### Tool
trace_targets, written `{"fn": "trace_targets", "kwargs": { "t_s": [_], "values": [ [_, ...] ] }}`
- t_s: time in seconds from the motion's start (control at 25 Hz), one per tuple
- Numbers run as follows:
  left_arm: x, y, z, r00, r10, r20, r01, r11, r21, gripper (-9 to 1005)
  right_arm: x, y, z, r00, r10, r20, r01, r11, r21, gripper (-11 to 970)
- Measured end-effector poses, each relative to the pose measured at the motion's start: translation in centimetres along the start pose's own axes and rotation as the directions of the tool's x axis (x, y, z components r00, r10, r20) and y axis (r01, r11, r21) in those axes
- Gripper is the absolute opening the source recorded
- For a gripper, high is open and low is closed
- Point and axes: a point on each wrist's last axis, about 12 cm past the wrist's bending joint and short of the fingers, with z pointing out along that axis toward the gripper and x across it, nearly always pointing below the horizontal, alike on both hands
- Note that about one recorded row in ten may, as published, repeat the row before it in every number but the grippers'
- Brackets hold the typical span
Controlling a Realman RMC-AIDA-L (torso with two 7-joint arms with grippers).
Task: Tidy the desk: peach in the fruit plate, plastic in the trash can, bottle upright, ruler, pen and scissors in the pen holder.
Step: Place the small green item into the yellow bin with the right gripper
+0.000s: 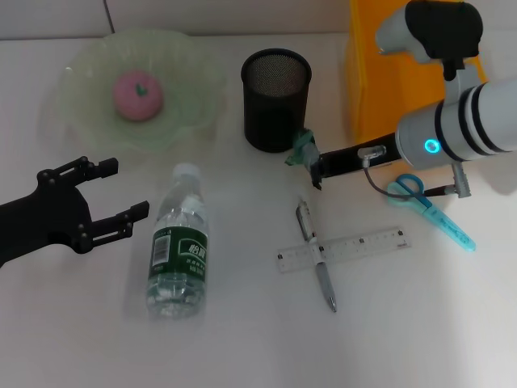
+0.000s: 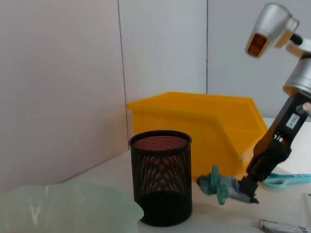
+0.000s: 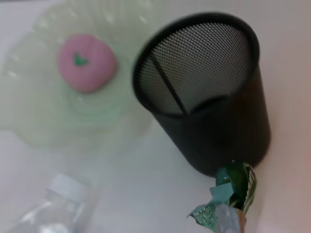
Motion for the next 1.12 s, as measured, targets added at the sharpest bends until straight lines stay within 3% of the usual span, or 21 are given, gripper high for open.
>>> {"fn": "trace_targets", "kwargs": {
  "t_s": [0.32,0.36,0.48,0.56,0.64,0.72,0.76,0.8,0.84,0.88,0.96,1.12],
  "values": [
    [0.0,0.0,0.0,1.000,-0.002,0.004,0.002,1.000,-0.002,800,0.2,1.6,-4.2,0.997,-0.053,0.047,0.056,0.997,-0.049,73],
    [0.0,0.0,0.0,1.000,-0.001,0.004,0.001,1.000,-0.002,800,0.1,1.6,-6.3,0.995,-0.055,0.083,0.060,0.996,-0.060,74],
    [-0.1,0.0,0.0,1.000,0.000,0.007,0.000,1.000,0.000,800,-0.1,1.2,-8.4,0.990,-0.049,0.134,0.057,0.997,-0.054,80],
    [-0.2,0.0,0.2,1.000,0.002,0.011,-0.002,1.000,0.007,800,-0.3,-0.1,-11.3,0.973,-0.032,0.227,0.033,0.999,-0.004,83],
    [-0.2,0.0,0.2,1.000,0.002,0.016,-0.002,1.000,0.007,800,-0.4,-0.8,-12.1,0.965,-0.024,0.260,0.019,1.000,0.022,87],
    [-0.3,-0.1,0.2,1.000,0.001,0.019,-0.002,1.000,0.008,800,-0.7,-2.6,-13.4,0.947,-0.011,0.322,-0.012,0.998,0.069,91],
    [-0.3,-0.1,0.2,1.000,0.001,0.021,-0.001,1.000,0.008,800,-0.9,-4.4,-14.1,0.930,0.009,0.368,-0.050,0.994,0.100,92],
    [-0.3,-0.1,0.2,1.000,0.001,0.021,-0.001,1.000,0.008,800,-0.9,-4.4,-14.1,0.930,0.009,0.368,-0.050,0.994,0.100,94],
    [-0.3,-0.1,0.2,1.000,0.001,0.022,-0.001,1.000,0.008,800,-1.3,-6.2,-14.2,0.916,0.036,0.400,-0.089,0.989,0.116,96],
    [-0.3,-0.1,0.2,1.000,0.001,0.022,-0.002,1.000,0.008,800,-1.3,-6.2,-14.2,0.916,0.036,0.400,-0.089,0.989,0.116,98],
    [-0.3,-0.1,0.2,1.000,0.002,0.023,-0.003,1.000,0.009,800,-2.0,-8.1,-13.4,0.910,0.080,0.406,-0.130,0.987,0.099,101],
    [-0.4,0.0,0.3,1.000,0.004,0.025,-0.004,1.000,0.011,800,-2.6,-8.6,-12.0,0.919,0.105,0.380,-0.140,0.988,0.065,109]
  ]
}}
